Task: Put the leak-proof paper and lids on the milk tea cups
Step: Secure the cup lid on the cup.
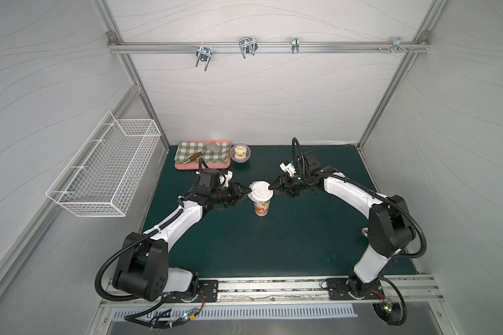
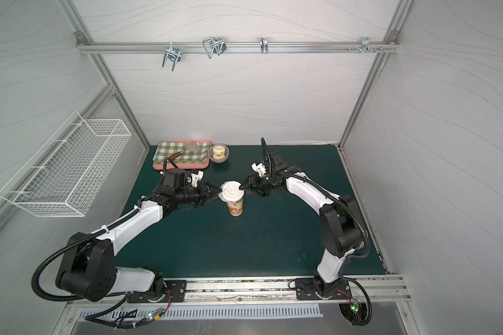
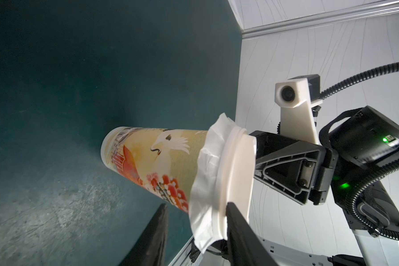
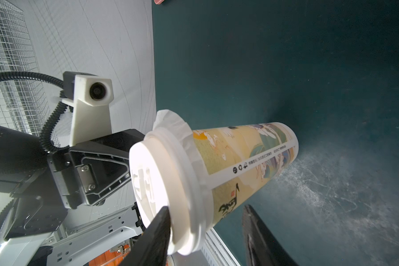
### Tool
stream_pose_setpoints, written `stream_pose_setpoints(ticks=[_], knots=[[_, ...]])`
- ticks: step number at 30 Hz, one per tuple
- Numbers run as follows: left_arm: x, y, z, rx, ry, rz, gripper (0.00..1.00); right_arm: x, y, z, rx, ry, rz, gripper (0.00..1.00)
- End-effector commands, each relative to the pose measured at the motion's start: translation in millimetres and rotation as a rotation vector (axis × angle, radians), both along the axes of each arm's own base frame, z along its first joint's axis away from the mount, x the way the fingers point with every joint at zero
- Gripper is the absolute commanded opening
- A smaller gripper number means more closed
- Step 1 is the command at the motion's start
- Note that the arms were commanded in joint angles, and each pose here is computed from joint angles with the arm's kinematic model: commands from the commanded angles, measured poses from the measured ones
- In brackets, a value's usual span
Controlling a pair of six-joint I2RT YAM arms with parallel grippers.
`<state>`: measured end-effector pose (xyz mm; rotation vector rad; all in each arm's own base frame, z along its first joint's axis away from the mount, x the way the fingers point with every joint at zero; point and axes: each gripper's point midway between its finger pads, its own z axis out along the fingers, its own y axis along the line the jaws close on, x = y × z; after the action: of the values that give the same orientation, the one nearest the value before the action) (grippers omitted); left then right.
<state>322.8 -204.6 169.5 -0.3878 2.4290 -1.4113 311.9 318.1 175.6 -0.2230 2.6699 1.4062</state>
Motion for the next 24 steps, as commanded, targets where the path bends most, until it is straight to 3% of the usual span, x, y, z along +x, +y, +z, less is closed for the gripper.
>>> stream_pose_setpoints(ticks=[1, 12, 24], knots=[[5.5, -3.8, 8.2, -0.033, -0.034, -0.012, 0.43, -3.4, -6.1, -25.8, -0.087, 0.054, -0.017, 0.51], [8.8, -4.6, -0.8, -0.022, -0.019, -0.012, 0.46, -4.6, -5.8, -28.5, -0.092, 0.055, -0.014, 0.51], [-1.3, 4.6, -34.4, 0.049, 0.062, 0.012, 0.39, -6.6, -5.6, -32.5, -0.095, 0.062, -0.011, 0.51]])
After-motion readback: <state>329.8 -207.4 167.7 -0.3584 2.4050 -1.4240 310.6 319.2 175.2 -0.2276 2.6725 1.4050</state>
